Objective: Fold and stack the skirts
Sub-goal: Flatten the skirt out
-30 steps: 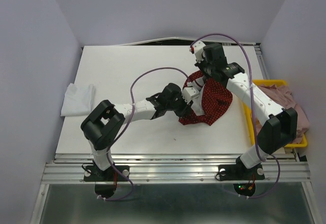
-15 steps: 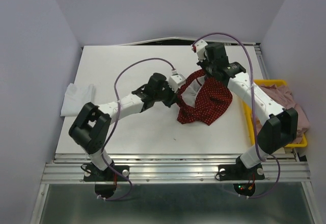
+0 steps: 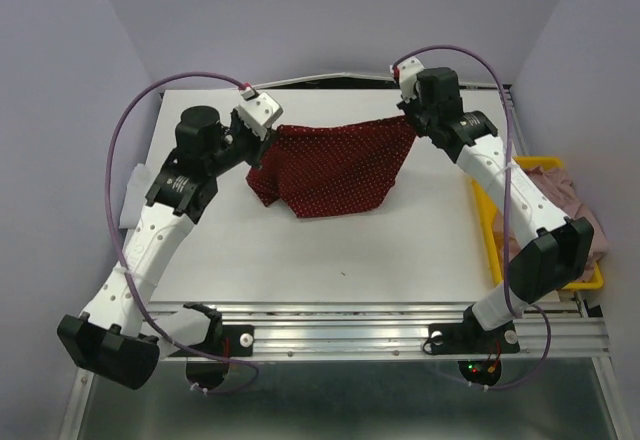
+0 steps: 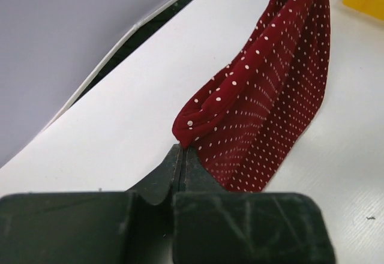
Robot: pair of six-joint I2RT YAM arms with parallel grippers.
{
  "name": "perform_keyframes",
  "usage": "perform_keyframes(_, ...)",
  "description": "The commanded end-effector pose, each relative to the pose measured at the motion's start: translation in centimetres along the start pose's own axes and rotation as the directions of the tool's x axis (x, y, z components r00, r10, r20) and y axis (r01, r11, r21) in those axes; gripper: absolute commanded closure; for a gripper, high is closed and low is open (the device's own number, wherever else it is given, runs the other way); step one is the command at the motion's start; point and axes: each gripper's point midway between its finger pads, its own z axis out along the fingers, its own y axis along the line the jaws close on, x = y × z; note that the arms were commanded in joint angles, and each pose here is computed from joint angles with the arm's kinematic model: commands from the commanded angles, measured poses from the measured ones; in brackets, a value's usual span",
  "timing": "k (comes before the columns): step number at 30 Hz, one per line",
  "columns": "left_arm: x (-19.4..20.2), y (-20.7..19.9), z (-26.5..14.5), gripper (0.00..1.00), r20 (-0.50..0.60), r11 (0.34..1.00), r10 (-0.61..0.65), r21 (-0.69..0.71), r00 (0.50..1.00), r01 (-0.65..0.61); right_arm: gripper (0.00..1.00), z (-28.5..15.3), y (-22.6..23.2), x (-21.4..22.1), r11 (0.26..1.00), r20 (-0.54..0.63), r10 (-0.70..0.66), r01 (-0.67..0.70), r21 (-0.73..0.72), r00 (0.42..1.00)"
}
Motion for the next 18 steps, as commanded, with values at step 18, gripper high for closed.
perform_keyframes(18, -4.3, 17.6, 8.0, 1.00, 0.144, 0.973, 0.026, -0.230, 0.989, 0.008, 0.99, 7.8, -7.3, -15.2, 0.949, 0.366, 0.088, -0.190, 0.252, 0.927)
